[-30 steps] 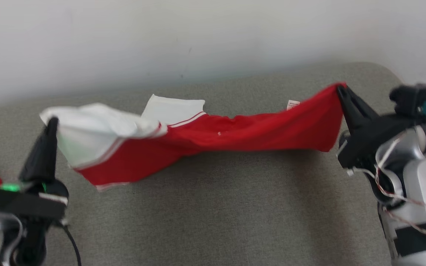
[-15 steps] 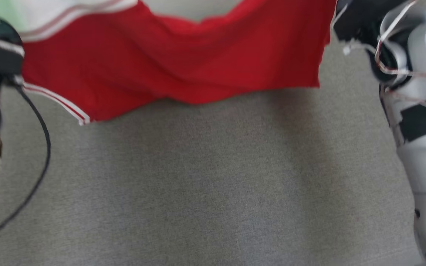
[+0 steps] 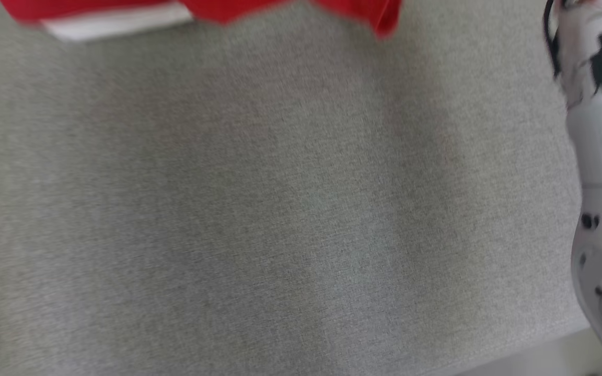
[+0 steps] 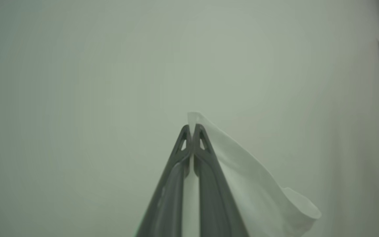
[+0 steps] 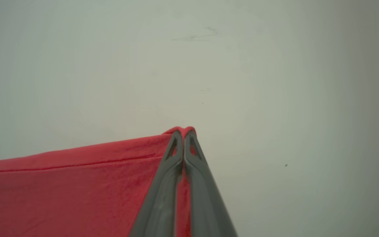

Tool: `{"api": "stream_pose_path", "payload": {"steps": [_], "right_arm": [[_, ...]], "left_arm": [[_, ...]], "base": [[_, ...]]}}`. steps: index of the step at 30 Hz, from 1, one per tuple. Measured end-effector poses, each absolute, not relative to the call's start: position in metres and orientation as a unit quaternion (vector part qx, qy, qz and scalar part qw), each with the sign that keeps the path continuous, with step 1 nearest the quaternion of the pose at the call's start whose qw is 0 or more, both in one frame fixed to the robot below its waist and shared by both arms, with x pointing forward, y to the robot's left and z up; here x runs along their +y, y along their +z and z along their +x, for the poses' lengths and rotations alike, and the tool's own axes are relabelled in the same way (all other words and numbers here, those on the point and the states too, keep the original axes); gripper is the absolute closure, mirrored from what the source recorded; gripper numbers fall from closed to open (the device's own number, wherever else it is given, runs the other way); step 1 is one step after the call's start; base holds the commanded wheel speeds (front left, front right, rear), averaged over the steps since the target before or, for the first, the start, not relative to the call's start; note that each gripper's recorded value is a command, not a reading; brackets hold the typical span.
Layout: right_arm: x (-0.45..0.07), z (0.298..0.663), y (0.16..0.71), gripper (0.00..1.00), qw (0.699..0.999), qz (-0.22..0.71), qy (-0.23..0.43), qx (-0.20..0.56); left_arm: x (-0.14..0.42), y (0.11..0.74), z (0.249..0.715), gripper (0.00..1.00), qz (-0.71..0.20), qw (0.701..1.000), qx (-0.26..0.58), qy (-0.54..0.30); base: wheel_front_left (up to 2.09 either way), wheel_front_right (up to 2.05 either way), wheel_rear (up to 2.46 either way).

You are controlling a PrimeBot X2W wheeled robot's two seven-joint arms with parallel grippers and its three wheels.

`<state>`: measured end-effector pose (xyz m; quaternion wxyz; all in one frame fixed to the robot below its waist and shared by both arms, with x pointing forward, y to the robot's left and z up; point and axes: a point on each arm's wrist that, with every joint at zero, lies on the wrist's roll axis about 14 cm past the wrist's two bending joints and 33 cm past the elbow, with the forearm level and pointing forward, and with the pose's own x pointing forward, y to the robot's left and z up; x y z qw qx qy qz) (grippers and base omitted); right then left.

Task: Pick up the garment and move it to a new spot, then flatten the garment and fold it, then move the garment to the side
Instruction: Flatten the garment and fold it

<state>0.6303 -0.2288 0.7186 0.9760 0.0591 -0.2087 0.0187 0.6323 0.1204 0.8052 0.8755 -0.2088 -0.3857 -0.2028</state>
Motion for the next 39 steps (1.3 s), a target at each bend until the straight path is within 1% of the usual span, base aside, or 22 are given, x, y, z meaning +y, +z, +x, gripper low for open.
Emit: {"api": "stream_pose_path", "payload": {"steps": [3,6,9,10,13,15,19,23,29,30,31,34,39], "right_arm": [[-0.232,0.636,0.738,1.00,0.967,0.038,0.011,-0.252],[-0.234,0.641,0.751,1.00,0.960,-0.013,0.005,-0.280],[-0.232,0.642,0.754,1.00,0.950,-0.054,0.001,-0.308],[-0.232,0.644,0.746,1.00,0.950,-0.062,0.000,-0.306],[-0.226,0.657,0.689,1.00,0.963,-0.091,0.006,-0.255],[-0.217,0.663,0.664,1.00,0.967,-0.099,0.019,-0.234],[-0.199,0.671,0.629,1.00,0.970,-0.122,0.051,-0.203],[-0.196,0.666,0.607,1.00,0.972,-0.136,0.070,-0.178],[-0.204,0.648,0.598,1.00,0.979,-0.124,0.080,-0.141],[-0.209,0.636,0.592,1.00,0.985,-0.102,0.078,-0.117],[-0.209,0.636,0.592,1.00,0.985,-0.102,0.078,-0.117],[-0.214,0.616,0.581,1.00,0.991,-0.079,0.080,-0.073],[-0.219,0.580,0.566,1.00,0.995,-0.057,0.082,-0.007]], "left_arm": [[0.122,0.817,0.633,1.00,-0.217,0.851,-0.428,-0.213],[0.122,0.826,0.631,1.00,-0.227,0.826,-0.465,-0.223],[0.118,0.806,0.642,1.00,-0.238,0.824,-0.461,-0.228],[0.116,0.794,0.647,1.00,-0.244,0.826,-0.452,-0.230],[0.111,0.748,0.665,1.00,-0.258,0.844,-0.412,-0.227],[0.108,0.719,0.674,1.00,-0.272,0.854,-0.382,-0.226],[0.102,0.676,0.675,1.00,-0.273,0.872,-0.329,-0.238],[0.101,0.652,0.663,1.00,-0.282,0.882,-0.278,-0.256],[0.113,0.651,0.636,1.00,-0.308,0.880,-0.244,-0.268],[0.116,0.646,0.622,1.00,-0.313,0.884,-0.222,-0.266],[0.116,0.646,0.622,1.00,-0.313,0.884,-0.222,-0.266],[0.123,0.642,0.601,1.00,-0.328,0.887,-0.193,-0.260],[0.127,0.620,0.565,1.00,-0.336,0.900,-0.122,-0.250]], "base": [[0.00,0.00,0.00],[0.00,0.00,0.00],[0.00,0.00,0.00],[0.00,0.00,0.00],[0.00,0.00,0.00],[0.00,0.00,0.00],[0.00,0.00,0.00],[0.00,0.00,0.00],[0.00,0.00,0.00],[0.00,0.00,0.00],[0.00,0.00,0.00],[0.00,0.00,0.00],[0.00,0.00,0.00]]}}
